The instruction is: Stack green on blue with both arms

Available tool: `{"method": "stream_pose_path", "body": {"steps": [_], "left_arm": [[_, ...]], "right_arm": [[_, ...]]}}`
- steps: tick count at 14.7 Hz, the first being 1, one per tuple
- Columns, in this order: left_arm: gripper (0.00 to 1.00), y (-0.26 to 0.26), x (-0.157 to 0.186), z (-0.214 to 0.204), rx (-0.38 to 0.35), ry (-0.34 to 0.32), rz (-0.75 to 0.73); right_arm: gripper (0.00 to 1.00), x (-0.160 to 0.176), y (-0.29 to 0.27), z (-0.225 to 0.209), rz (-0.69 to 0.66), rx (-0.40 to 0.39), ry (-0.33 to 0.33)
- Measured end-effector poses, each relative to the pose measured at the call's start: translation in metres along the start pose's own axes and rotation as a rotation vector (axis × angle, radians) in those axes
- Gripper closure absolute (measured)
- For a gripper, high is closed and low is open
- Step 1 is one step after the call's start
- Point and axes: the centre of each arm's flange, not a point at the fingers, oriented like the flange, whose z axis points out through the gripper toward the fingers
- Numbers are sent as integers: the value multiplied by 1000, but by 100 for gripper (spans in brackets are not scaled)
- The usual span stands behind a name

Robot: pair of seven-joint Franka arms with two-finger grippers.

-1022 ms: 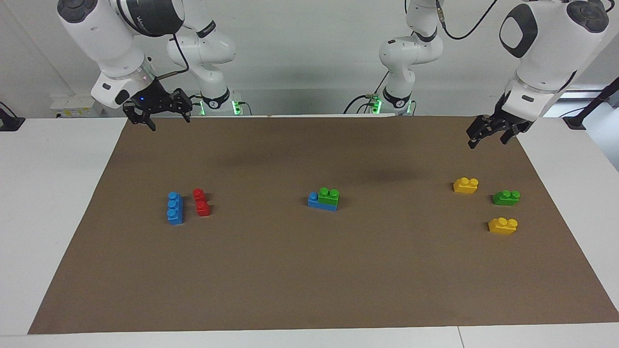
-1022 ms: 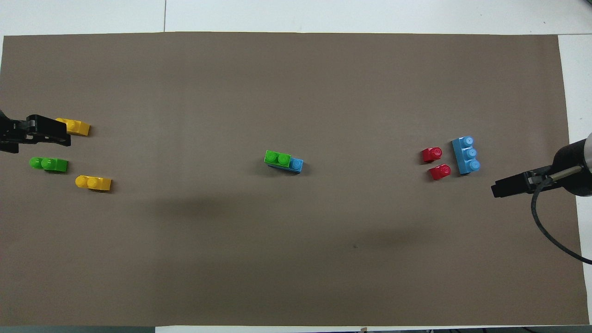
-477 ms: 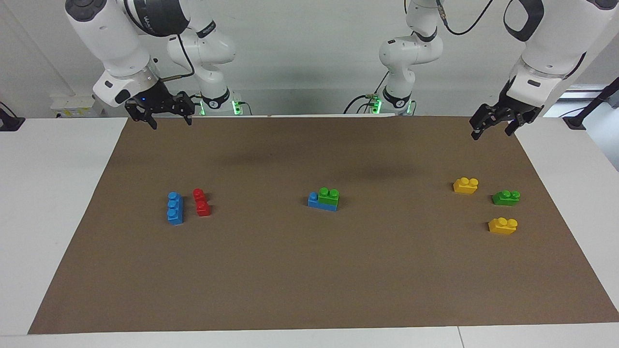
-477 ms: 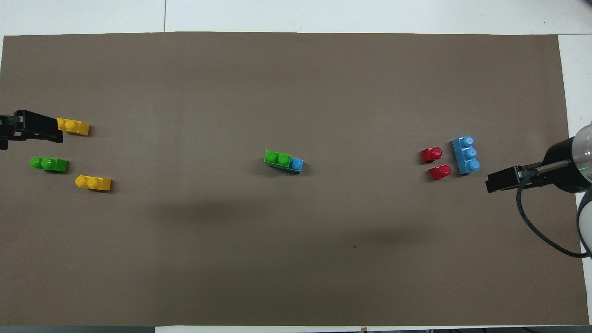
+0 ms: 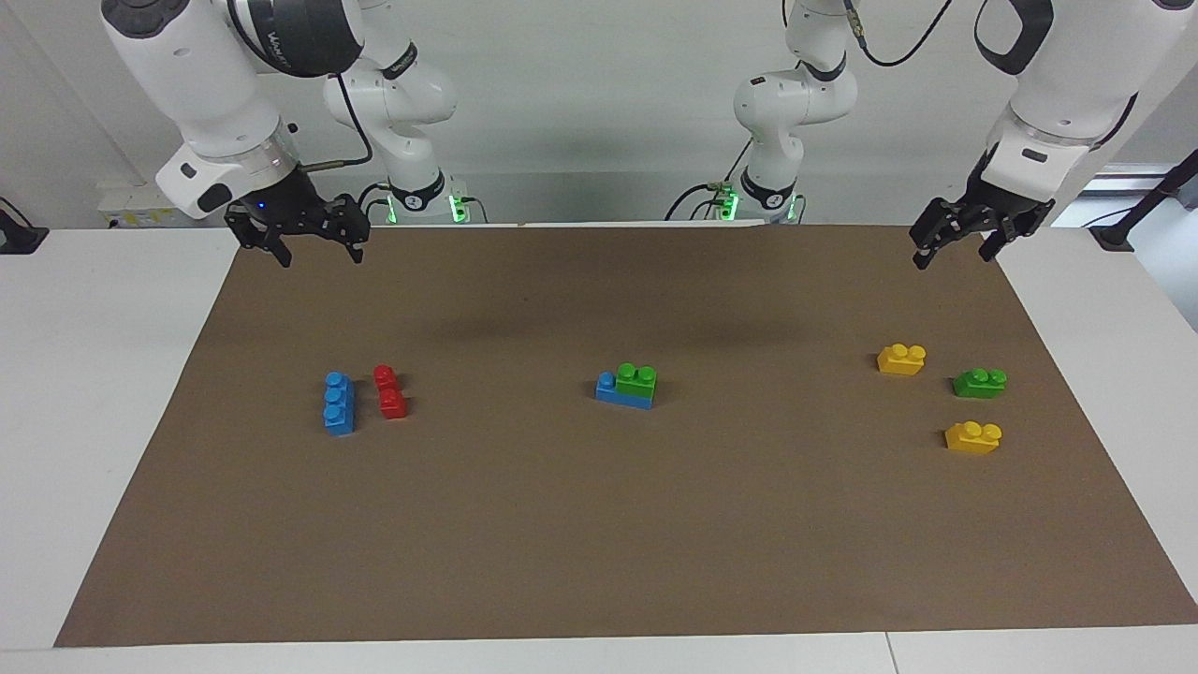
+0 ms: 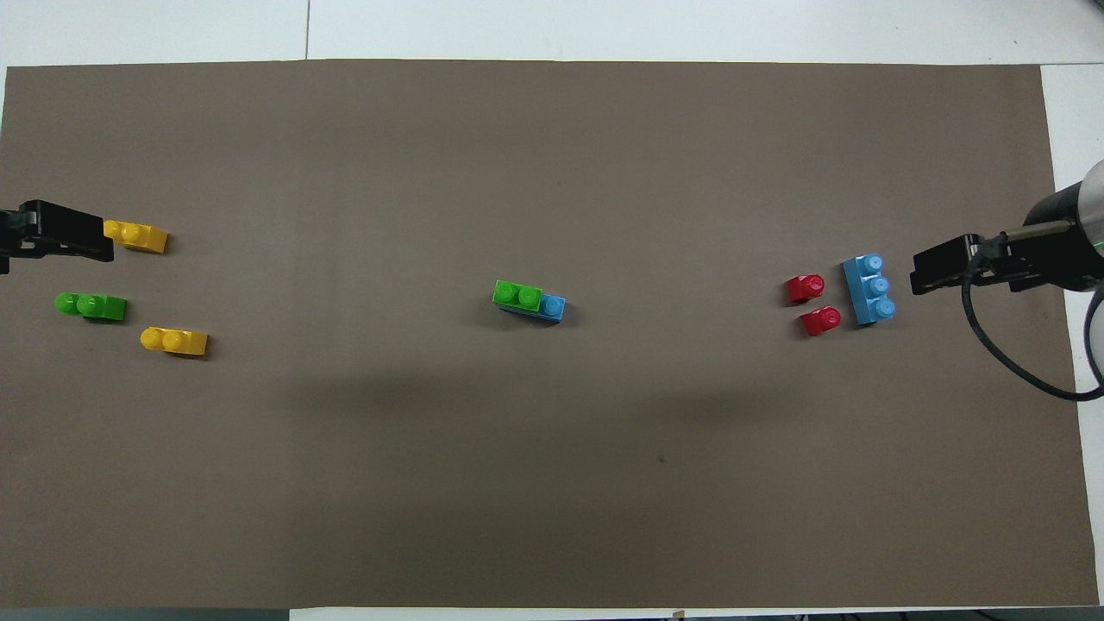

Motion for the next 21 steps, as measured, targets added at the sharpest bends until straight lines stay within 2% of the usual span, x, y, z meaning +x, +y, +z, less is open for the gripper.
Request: {"method": "stream_pose_path", "body": {"steps": [5,11,21], "left_arm": [[0,0,-10,-17,3,12,-2],[0,0,-17,-18,6,4,-3],[0,-4,-17,-18,0,3,-11]], "right_arm": [[0,-3,0,-7,9,-2,-19],[0,0,1,-15,11,0,19],[0,1,18,-16,44,3,23]]}}
